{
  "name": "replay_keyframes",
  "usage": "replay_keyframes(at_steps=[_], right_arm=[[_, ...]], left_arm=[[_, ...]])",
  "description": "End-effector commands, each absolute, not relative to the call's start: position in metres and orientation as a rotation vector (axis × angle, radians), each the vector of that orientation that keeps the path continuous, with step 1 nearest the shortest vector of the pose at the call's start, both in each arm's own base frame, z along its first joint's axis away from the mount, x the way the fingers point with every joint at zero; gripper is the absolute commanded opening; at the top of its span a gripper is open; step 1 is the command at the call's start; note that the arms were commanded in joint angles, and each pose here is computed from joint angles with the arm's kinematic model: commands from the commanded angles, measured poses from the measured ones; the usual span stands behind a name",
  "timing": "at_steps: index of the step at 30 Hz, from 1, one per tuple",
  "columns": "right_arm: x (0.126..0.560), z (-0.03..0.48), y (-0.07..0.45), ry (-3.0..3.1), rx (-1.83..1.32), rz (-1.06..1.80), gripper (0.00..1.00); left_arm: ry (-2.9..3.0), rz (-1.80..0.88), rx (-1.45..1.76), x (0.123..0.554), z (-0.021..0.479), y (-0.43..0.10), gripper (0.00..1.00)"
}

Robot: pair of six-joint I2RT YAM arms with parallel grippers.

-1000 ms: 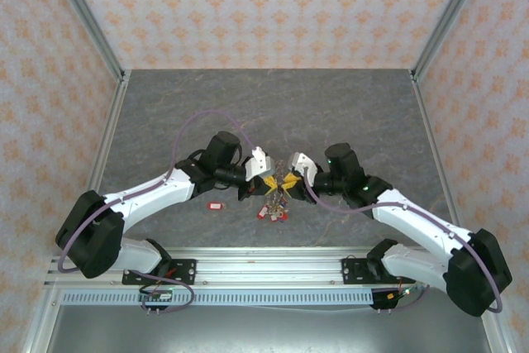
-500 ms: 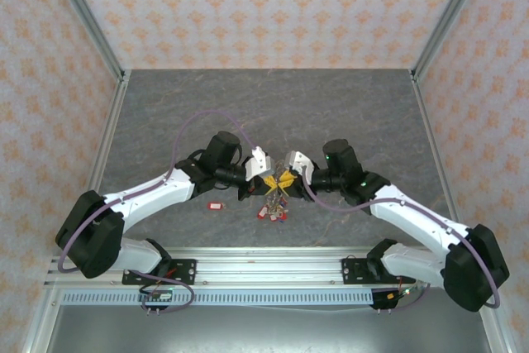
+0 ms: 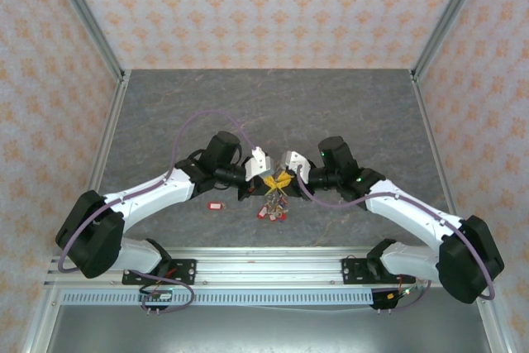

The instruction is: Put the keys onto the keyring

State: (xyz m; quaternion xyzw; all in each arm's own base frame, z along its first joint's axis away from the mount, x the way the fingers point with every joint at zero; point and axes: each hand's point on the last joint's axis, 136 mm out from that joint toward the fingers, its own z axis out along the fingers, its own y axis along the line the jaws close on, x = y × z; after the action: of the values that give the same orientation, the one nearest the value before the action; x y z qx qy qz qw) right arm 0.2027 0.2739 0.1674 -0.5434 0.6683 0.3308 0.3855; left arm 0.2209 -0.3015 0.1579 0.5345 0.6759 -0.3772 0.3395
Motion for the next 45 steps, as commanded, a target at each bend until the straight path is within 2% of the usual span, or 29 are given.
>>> replay_keyframes(at_steps=[1, 6, 9, 15, 27, 32, 42, 45], right_arm=[[0.208, 0.171, 0.274, 1.702, -1.401, 0.807, 0.17], [0.206, 0.176, 0.275, 1.700, -1.406, 0.836, 0.05], [0.206, 0.182, 0.276, 1.692, -1.404, 0.835, 0.00], [0.200, 0.194, 0.278, 1.679, -1.452, 0.868, 0.00], [0.195, 0.209, 0.281, 1.664, -1.493, 0.882, 0.00], [0.195, 0.203, 0.285, 1.690, -1.515, 0.887, 0.00], [0.196, 0.197, 0.285, 1.711, -1.513, 0.870, 0.00], [0.197, 0.196, 0.285, 1.710, -1.506, 0.866, 0.00]], left_arm=[[1.626, -1.004, 1.408, 0.217, 0.190, -0.310, 0.00], [1.635, -0.993, 1.404, 0.218, 0.188, -0.309, 0.00], [1.662, -0.954, 1.416, 0.220, 0.183, -0.306, 0.06], [1.721, -0.910, 1.459, 0.221, 0.170, -0.302, 0.12], [1.713, -0.931, 1.471, 0.219, 0.171, -0.305, 0.12], [1.694, -0.945, 1.473, 0.219, 0.176, -0.308, 0.08], [1.663, -0.993, 1.444, 0.218, 0.182, -0.313, 0.11], [1.668, -0.989, 1.446, 0.218, 0.180, -0.312, 0.02]])
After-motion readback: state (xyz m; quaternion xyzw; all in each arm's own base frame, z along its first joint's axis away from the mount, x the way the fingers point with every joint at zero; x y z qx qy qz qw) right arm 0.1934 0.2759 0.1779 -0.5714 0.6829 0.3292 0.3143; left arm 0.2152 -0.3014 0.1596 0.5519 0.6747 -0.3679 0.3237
